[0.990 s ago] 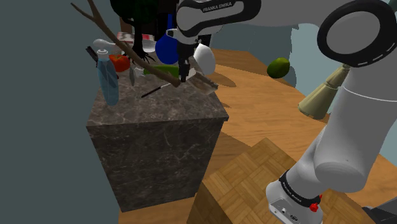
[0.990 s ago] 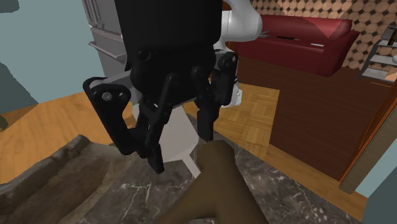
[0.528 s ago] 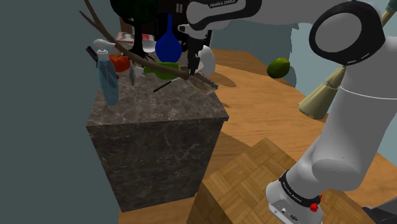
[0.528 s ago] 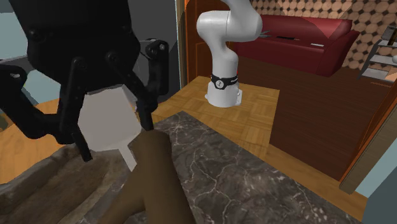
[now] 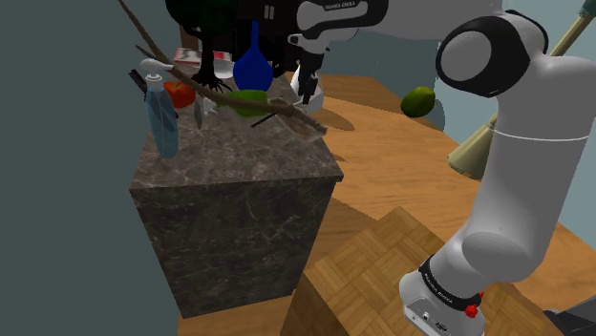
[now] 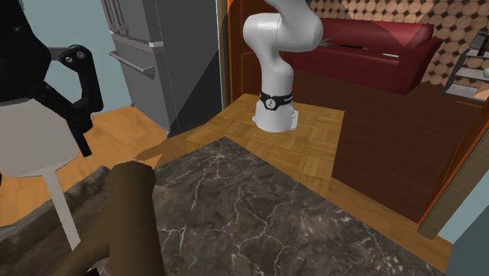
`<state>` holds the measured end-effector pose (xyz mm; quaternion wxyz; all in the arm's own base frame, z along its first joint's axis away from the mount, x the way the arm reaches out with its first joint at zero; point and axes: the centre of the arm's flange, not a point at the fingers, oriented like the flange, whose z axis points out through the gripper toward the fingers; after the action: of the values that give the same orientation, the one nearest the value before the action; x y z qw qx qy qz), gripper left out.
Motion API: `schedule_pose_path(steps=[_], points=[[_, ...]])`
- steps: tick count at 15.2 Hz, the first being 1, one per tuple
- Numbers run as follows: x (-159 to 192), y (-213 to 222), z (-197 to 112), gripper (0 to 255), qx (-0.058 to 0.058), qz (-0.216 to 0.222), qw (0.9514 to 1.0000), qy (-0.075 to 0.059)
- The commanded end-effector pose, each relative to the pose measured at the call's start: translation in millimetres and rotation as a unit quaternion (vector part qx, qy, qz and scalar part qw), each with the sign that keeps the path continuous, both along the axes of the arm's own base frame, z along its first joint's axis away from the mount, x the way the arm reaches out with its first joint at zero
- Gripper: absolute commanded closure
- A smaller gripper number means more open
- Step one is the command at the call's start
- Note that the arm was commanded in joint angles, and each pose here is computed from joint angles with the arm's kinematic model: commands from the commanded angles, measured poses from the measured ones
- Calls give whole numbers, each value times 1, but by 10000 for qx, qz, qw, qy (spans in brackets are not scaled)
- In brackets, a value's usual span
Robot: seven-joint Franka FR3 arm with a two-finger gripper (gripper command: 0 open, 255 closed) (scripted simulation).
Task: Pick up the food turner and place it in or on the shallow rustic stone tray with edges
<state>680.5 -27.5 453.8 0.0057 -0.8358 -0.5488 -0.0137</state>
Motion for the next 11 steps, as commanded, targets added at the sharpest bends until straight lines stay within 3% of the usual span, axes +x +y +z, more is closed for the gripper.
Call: schedule_pose_path(steps=[1,4,11], points=[[6,-27,1,255,1,5,10000,-4],[21,-74,2,255,1,5,10000,-4],[21,-74,-35,255,1,5,10000,-4]])
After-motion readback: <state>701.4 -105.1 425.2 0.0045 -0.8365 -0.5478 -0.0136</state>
